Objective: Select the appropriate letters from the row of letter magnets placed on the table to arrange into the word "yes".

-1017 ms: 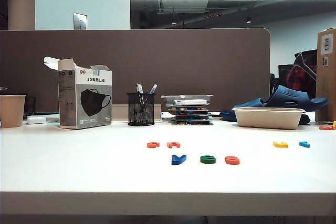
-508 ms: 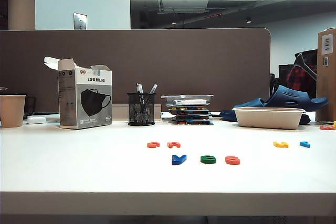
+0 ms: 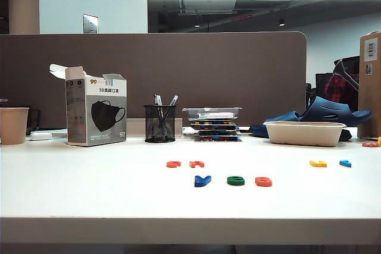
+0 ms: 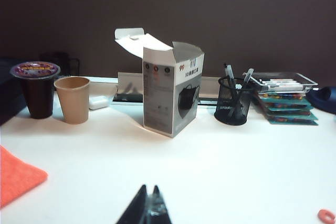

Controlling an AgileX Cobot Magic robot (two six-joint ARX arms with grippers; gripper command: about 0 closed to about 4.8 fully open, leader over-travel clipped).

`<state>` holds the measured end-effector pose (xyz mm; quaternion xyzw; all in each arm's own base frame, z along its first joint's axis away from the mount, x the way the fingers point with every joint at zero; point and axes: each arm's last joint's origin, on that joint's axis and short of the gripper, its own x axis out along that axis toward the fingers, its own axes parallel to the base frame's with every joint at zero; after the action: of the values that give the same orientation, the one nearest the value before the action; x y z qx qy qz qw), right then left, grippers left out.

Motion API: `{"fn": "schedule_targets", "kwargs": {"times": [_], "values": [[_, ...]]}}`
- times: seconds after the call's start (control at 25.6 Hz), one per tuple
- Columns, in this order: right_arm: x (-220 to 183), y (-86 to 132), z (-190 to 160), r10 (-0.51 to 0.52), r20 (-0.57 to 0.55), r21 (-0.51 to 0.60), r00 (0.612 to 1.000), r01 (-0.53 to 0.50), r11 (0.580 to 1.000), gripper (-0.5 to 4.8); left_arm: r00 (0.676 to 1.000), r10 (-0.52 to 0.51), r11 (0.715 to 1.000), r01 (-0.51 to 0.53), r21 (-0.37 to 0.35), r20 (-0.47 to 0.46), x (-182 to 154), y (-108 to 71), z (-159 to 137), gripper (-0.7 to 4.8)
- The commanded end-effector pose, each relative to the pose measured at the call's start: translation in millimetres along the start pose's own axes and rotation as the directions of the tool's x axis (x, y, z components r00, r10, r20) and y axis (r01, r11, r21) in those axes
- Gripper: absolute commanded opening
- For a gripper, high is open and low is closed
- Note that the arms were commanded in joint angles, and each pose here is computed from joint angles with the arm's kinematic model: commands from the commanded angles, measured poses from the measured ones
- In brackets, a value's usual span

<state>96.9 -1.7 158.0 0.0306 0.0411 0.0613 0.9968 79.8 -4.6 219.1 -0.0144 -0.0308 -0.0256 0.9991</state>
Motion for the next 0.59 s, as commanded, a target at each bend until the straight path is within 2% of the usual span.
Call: {"fn": "schedule_targets", "kwargs": {"times": [0.04, 0.31, 0.59], "values": [[0.0, -0.1, -1.2, -0.001, 0.009, -0.005, 1.0, 0.001, 1.0, -0.01, 1.0, 0.001, 1.0, -0.001, 0.004, 0.008, 5.0, 0.3, -12.7, -0.05], [0.0, -0.1, -1.2, -0.001, 0.009, -0.005, 1.0, 0.001, 1.0, -0.01, 1.0, 0.001, 1.0, -0.001, 0.003, 0.01, 14.0, 1.2, -46.7, -0.05], [0.0, -0.1, -1.2, -0.001, 0.009, -0.005, 1.0, 0.001, 1.0, -0.01, 1.0, 0.009, 1.0, -0.009, -0.001, -0.001, 14.2, 1.5, -48.7, -0.05]]}}
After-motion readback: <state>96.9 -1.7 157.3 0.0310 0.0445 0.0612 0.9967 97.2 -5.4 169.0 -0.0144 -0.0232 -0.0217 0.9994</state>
